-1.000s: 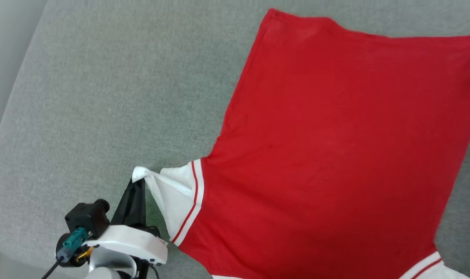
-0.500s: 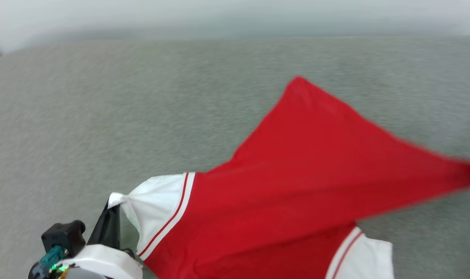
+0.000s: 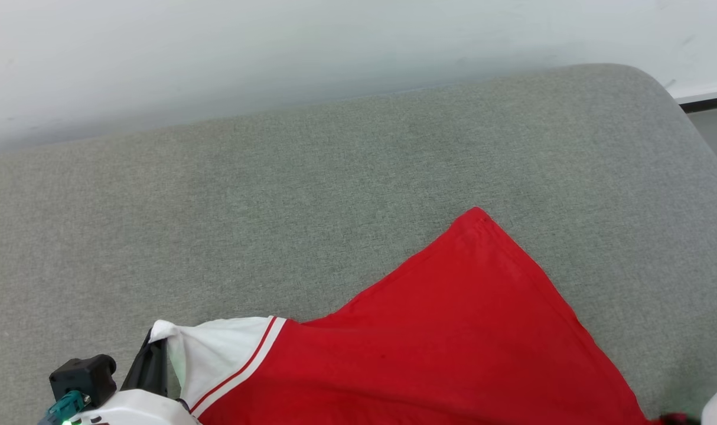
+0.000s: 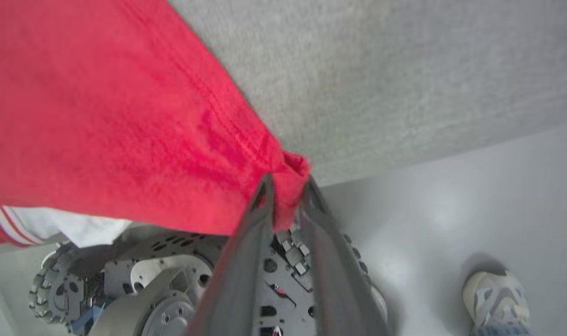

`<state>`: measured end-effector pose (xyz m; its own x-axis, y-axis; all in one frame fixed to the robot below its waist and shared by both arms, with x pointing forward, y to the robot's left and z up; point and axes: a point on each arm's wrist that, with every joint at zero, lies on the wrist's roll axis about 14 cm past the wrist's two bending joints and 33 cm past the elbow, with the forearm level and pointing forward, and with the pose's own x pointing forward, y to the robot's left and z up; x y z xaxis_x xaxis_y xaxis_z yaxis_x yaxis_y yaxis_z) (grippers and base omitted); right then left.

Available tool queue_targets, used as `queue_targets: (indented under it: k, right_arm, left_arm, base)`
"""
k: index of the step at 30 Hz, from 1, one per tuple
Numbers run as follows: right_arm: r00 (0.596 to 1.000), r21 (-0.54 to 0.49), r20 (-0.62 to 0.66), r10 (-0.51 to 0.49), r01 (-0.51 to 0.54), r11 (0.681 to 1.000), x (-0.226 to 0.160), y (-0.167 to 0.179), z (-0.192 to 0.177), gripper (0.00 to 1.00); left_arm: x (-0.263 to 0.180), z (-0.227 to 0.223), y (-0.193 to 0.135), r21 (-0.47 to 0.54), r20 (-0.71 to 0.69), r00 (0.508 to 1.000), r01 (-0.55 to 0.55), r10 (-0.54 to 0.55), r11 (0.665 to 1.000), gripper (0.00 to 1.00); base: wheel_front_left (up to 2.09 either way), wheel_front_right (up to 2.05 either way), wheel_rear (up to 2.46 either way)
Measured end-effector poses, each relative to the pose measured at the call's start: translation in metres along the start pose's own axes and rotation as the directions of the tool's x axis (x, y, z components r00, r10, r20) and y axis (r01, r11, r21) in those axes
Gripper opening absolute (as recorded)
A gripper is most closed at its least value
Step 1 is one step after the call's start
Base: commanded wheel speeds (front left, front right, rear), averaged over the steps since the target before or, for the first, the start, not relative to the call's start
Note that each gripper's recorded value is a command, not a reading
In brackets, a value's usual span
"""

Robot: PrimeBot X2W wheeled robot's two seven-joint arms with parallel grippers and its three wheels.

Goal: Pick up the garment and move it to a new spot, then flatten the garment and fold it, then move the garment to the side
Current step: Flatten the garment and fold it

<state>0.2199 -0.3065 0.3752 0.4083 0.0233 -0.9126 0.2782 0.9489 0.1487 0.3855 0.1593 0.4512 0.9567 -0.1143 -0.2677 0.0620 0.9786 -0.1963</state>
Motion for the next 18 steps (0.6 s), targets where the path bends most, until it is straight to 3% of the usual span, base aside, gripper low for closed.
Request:
queue_targets:
  k: [3, 6, 9, 12, 15, 18]
  right_arm:
    - [0.974, -0.011, 0.224, -0.015, 0.018, 1.0, -0.01, -0.002, 0.044, 1.0]
    - [0.896, -0.017, 0.443, -0.022, 0.033, 0.999, -0.023, -0.001, 0.097, 1.0]
    - [0.814, -0.036, 0.58, 0.011, 0.013, 0.999, -0.03, 0.013, 0.137, 1.0]
    - [0.761, -0.062, 0.647, 0.047, -0.009, 0.998, -0.032, 0.029, 0.172, 1.0]
    - [0.778, -0.122, 0.62, 0.104, -0.036, 0.992, -0.018, 0.053, 0.193, 1.0]
    - [0.831, -0.199, 0.535, 0.153, -0.052, 0.979, -0.001, 0.079, 0.21, 1.0]
  left_arm:
    - [-0.001, 0.001, 0.0, 0.004, -0.002, 1.0, 0.001, -0.001, 1.0, 0.0]
    - [-0.001, 0.002, -0.001, 0.001, -0.004, 1.0, 0.006, -0.006, 1.0, 0.0]
    - [-0.001, 0.002, -0.004, -0.008, -0.003, 1.0, 0.012, -0.012, 1.0, 0.0]
    - [0.004, 0.006, -0.008, -0.015, 0.013, 1.0, 0.019, -0.018, 1.0, 0.0]
    - [0.01, 0.01, -0.012, -0.017, 0.028, 0.999, 0.032, -0.031, 0.999, 0.0]
    - [0.017, 0.016, -0.016, -0.018, 0.052, 0.998, 0.044, -0.043, 0.999, 0.0]
  base:
    - [0.0, 0.0, 0.0]
    - [0.0, 0.0, 0.0]
    - [0.0, 0.0, 0.0]
    - [0.0, 0.0, 0.0]
    - [0.0, 0.0, 0.0]
    - [0.0, 0.0, 0.0]
